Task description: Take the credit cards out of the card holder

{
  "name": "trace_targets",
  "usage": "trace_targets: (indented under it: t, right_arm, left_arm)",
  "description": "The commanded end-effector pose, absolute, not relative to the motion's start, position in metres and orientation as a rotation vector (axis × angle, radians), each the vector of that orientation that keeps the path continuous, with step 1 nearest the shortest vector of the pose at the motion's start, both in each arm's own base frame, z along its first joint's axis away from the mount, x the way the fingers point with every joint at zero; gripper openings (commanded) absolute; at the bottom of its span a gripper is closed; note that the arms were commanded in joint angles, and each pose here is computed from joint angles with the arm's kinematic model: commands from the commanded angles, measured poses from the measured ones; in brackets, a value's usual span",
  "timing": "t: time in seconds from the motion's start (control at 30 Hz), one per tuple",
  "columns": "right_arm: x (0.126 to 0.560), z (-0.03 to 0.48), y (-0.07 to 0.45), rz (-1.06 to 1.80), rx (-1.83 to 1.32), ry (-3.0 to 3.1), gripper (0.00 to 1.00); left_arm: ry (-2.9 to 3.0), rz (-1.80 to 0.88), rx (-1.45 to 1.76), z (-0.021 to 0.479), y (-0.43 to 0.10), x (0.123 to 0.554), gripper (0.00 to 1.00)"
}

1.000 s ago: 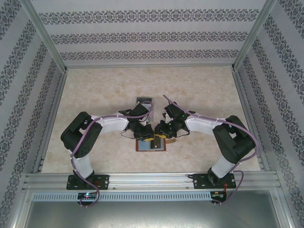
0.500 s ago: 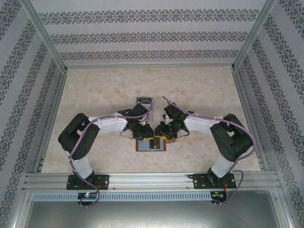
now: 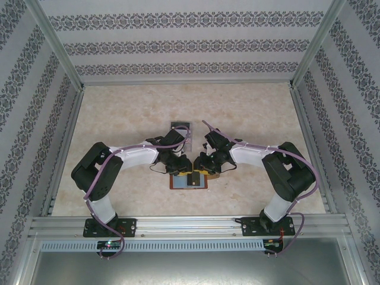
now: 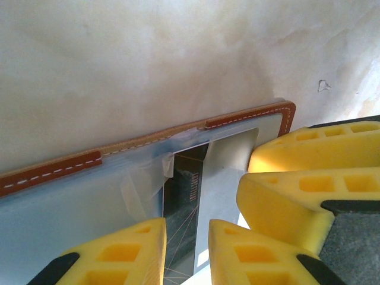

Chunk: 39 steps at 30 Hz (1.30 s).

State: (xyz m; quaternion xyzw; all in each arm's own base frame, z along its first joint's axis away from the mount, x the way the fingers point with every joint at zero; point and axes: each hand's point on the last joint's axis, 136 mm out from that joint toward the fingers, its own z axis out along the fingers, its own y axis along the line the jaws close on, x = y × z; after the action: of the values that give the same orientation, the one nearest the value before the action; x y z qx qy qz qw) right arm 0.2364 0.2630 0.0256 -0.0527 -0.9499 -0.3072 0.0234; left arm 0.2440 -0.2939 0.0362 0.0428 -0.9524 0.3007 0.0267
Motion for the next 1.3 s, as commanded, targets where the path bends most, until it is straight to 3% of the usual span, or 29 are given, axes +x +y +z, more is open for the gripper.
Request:
trace_targets:
  t: [0.0, 0.4, 0.9, 1.13, 1.27]
  right_arm:
    - [0.233, 0.016, 0.259, -0.888, -0.163, -2.932, 0.36]
    - [0.232, 0.018, 0.259, -0.889, -0.161, -2.93, 0.36]
    - [0.231, 0.019, 0.261, -0.896, -0.153, -2.925, 0.36]
    - [0.231, 0.019, 0.261, -0.898, -0.149, -2.926, 0.36]
    - [0.231, 0.019, 0.262, -0.897, -0.149, -2.925, 0.36]
  left_arm:
    - [-2.921, 0.929, 0.147, 0.029, -0.297, 0.242, 0.26]
    - [-2.937, 0.843, 0.158, 0.022, -0.289, 0.24, 0.27]
    - [-2.869, 0.973, 0.14, 0.02, -0.307, 0.242, 0.24]
    - [-2.932, 0.801, 0.141, 0.013, -0.288, 0.24, 0.26]
    - [-2.914, 0.883, 0.138, 0.015, -0.296, 0.242, 0.21]
